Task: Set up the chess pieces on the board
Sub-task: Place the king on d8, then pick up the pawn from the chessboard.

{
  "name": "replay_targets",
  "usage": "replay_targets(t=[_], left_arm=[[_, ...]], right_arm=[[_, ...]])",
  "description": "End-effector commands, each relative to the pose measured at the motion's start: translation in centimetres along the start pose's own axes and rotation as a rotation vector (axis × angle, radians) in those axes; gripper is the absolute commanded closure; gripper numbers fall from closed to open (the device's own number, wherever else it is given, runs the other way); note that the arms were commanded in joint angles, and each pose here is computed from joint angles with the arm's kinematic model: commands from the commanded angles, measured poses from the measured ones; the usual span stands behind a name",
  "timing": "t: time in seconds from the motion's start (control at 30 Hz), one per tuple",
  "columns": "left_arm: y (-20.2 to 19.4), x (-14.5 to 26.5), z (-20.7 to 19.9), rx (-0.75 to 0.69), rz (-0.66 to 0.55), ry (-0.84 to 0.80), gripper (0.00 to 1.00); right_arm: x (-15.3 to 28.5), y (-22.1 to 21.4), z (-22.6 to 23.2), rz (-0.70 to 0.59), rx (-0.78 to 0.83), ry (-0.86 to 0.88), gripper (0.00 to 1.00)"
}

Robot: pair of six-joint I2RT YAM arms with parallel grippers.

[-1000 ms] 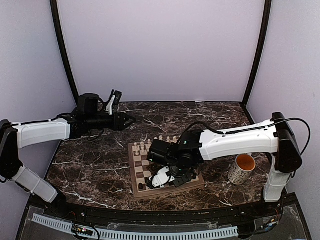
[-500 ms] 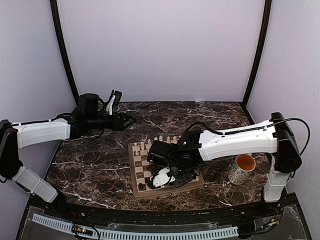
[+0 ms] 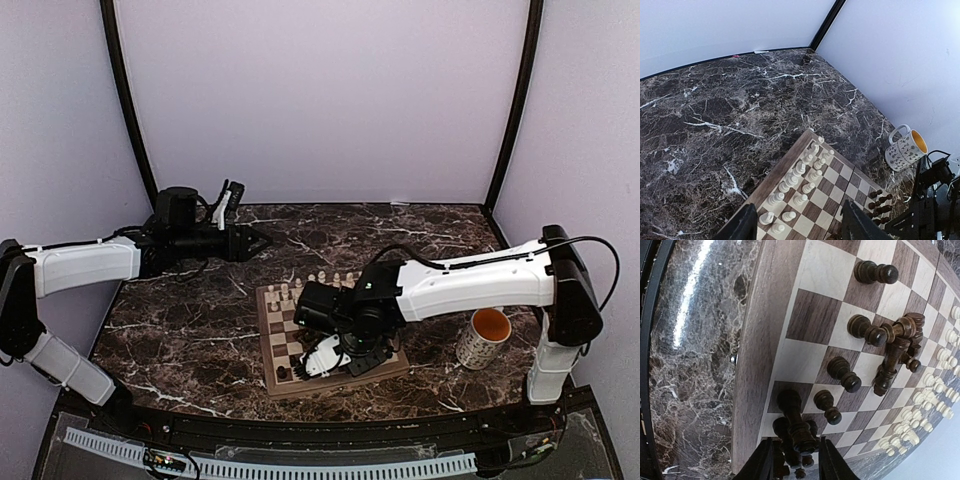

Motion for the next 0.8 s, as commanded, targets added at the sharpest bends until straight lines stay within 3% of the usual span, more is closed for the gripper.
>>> replay_targets(t=[0.0, 0.2, 0.33, 0.5, 0.67, 0.77], left_arm=[[1.0, 0.4, -0.3, -0.020, -0.018, -0.014, 0.40], [1.0, 0.4, -1.0, -0.076, 0.016, -0.034, 0.41], [-0.1, -0.9, -4.1, -0.218, 0.139, -0.008, 0.45], [-2.3, -2.0, -5.2, -0.239, 0.375, 0.109, 0.51], [-4.9, -2.2, -5.7, -0.200, 0.442, -0.005, 0.52], [-5.6, -2.1, -5.0, -0.179, 0.481, 0.072, 0.53]], right_arm=[[3.6, -0.2, -1.7, -0.070, -0.032, -0.060, 0.65], [7.7, -3.0, -4.8, -0.234, -0.162, -0.062, 0.61], [8.9, -5.6, -6.8, -0.412, -0.306, -0.034, 0.61], [7.7, -8.4, -8.8, -0.579, -0.482, 0.007, 0.65], [5.4, -8.5, -9.3, -0.657, -0.539, 0.067, 0.65], [4.2, -7.5, -9.8, -0.667, -0.542, 0.107, 0.64]])
Point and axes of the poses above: each gripper's point midway between its finger pads, its own x axis back along the fingers, its own z axis along the line the jaws close on, y = z × x, the point moved 8 cm from there along x, back along the fingers, and after that the axes turned 1 degree about -x, right-handed, at the moved point
